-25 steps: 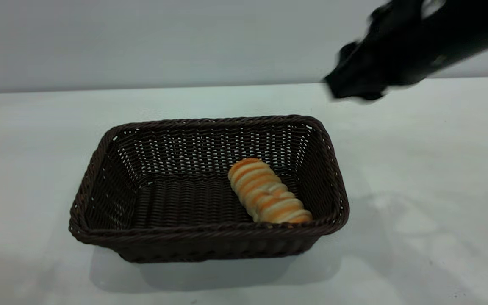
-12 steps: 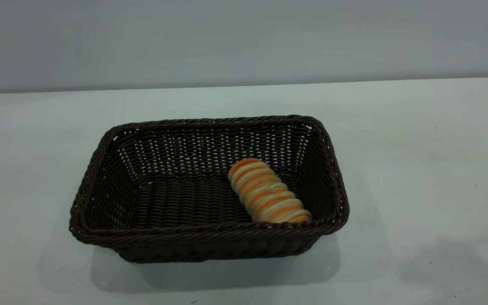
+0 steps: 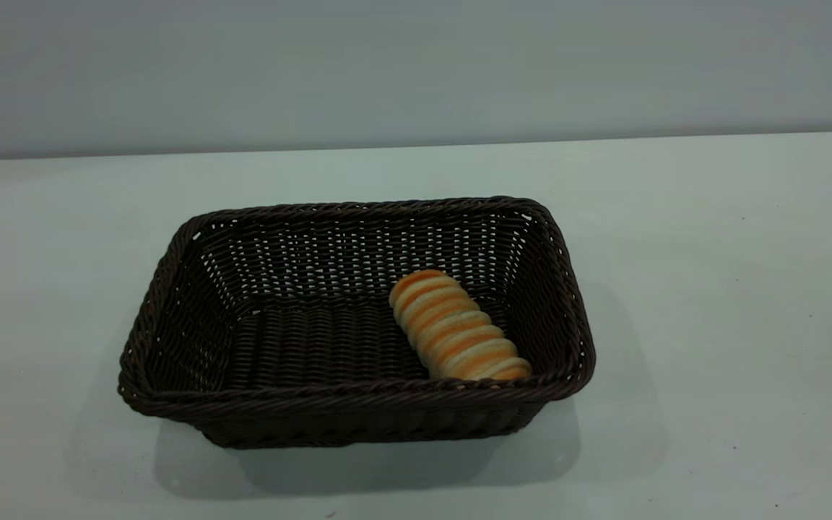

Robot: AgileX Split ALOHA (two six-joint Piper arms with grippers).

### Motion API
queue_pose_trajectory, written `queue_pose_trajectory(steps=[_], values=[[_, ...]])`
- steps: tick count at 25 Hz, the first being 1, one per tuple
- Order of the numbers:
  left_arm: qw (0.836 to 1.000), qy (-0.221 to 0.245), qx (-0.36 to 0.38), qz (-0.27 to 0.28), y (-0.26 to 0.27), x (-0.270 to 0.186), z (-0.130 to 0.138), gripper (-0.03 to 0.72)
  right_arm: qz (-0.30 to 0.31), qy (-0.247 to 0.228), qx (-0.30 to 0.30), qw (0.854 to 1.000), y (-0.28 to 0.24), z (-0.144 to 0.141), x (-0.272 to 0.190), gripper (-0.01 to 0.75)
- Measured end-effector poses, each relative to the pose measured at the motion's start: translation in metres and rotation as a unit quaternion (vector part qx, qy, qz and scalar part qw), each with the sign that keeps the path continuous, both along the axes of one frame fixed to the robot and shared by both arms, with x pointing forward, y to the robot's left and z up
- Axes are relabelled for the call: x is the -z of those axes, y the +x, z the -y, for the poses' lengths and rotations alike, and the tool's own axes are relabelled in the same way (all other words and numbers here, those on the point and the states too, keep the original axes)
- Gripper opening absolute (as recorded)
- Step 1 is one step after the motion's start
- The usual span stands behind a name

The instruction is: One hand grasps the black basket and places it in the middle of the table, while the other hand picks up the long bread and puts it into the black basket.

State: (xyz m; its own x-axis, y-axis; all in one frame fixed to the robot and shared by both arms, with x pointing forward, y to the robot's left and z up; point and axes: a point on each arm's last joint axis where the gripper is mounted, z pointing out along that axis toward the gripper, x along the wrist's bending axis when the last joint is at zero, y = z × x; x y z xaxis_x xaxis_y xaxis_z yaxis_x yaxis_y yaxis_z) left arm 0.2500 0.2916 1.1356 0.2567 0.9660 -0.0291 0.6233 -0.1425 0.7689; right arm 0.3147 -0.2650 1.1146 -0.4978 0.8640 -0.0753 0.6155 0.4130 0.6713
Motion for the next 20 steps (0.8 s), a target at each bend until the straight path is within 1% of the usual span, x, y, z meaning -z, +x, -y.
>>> queue_pose_trajectory(steps=[4, 9, 16, 19, 20], values=[[0.999, -0.014, -0.005, 0.040, -0.021, 0.002, -0.004, 0.585, 0.016, 0.021, -0.010, 1.000, -0.034, 0.009, -0.003, 0.230], [0.998, -0.038, -0.022, 0.044, -0.035, 0.028, -0.006, 0.585, 0.048, 0.045, -0.005, 0.998, -0.064, 0.019, 0.008, 0.230], [0.999, -0.032, -0.025, 0.010, -0.033, 0.075, -0.006, 0.585, 0.059, 0.057, 0.005, 0.997, -0.073, 0.022, 0.055, 0.236], [0.999, -0.020, -0.031, -0.014, -0.028, 0.092, -0.007, 0.585, 0.055, 0.057, 0.007, 0.997, -0.072, 0.022, 0.070, 0.236], [0.999, -0.017, -0.033, -0.015, -0.027, 0.093, -0.007, 0.585, 0.059, 0.059, 0.008, 0.997, -0.072, 0.022, 0.071, 0.236]])
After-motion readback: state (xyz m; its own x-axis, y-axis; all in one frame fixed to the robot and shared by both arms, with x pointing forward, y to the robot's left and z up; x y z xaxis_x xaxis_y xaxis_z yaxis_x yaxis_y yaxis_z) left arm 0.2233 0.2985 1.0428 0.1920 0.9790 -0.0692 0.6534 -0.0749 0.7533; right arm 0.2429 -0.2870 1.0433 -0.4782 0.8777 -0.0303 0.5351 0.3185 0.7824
